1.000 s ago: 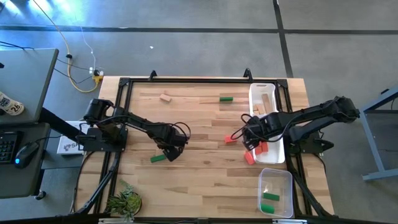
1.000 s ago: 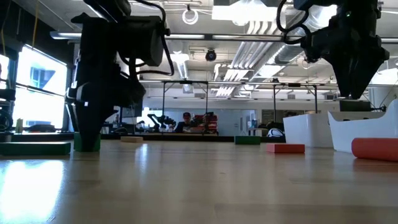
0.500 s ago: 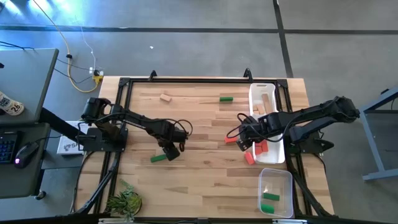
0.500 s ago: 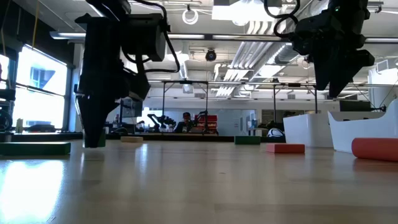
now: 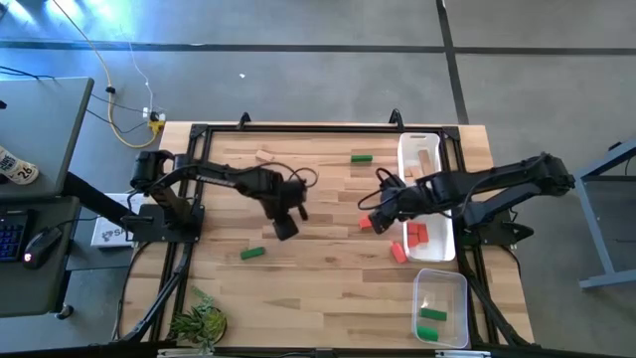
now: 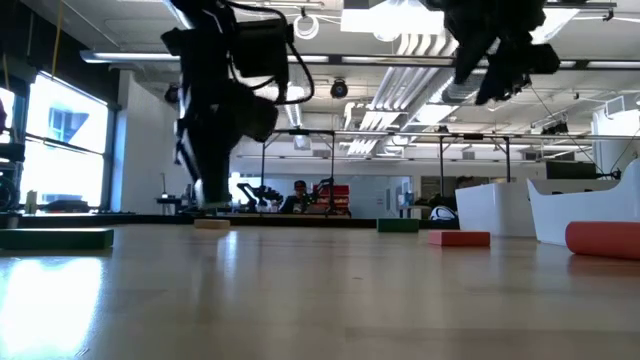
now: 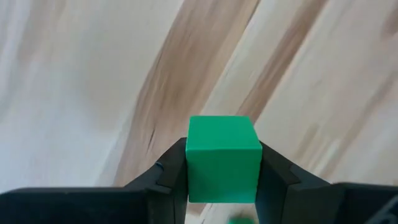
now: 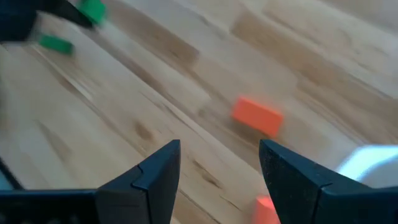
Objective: Sort & place blocks by color
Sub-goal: Put the green block into the transparent bin
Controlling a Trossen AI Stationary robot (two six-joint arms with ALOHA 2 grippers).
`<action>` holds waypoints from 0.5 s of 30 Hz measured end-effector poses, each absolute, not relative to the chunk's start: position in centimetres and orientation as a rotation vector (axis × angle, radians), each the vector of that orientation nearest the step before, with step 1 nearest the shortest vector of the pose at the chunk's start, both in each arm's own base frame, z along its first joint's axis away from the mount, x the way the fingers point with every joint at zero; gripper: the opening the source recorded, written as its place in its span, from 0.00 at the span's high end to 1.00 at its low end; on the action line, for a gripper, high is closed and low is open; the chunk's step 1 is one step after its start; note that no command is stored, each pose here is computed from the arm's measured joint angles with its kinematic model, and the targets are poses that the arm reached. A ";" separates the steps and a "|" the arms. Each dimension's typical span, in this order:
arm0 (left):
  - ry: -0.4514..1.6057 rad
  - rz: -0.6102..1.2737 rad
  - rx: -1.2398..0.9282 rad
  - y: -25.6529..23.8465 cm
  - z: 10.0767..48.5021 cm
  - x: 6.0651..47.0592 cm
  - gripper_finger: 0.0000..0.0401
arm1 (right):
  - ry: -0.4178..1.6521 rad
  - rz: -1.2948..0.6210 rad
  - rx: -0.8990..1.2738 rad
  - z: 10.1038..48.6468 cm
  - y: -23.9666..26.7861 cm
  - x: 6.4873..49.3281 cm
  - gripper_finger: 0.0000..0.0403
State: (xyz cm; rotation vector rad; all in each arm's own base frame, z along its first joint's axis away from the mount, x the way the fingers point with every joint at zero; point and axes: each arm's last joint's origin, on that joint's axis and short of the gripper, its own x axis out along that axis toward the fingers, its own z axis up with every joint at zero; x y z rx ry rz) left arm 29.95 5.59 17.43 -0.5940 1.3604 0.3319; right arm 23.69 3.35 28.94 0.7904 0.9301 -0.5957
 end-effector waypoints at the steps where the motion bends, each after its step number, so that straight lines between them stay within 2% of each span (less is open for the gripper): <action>1: 1.335 0.312 -0.594 5.9 17.8 30.2 0.74 | 0.899 -0.594 0.797 29.4 3.3 23.9 0.49; 9: 1.105 0.129 -0.622 8.5 20.8 32.5 0.74 | 0.840 -0.572 0.808 29.9 3.4 24.4 0.49; 15: 0.950 -0.028 -0.692 9.6 22.6 33.6 0.74 | 0.839 -0.489 0.741 30.1 3.5 24.7 0.49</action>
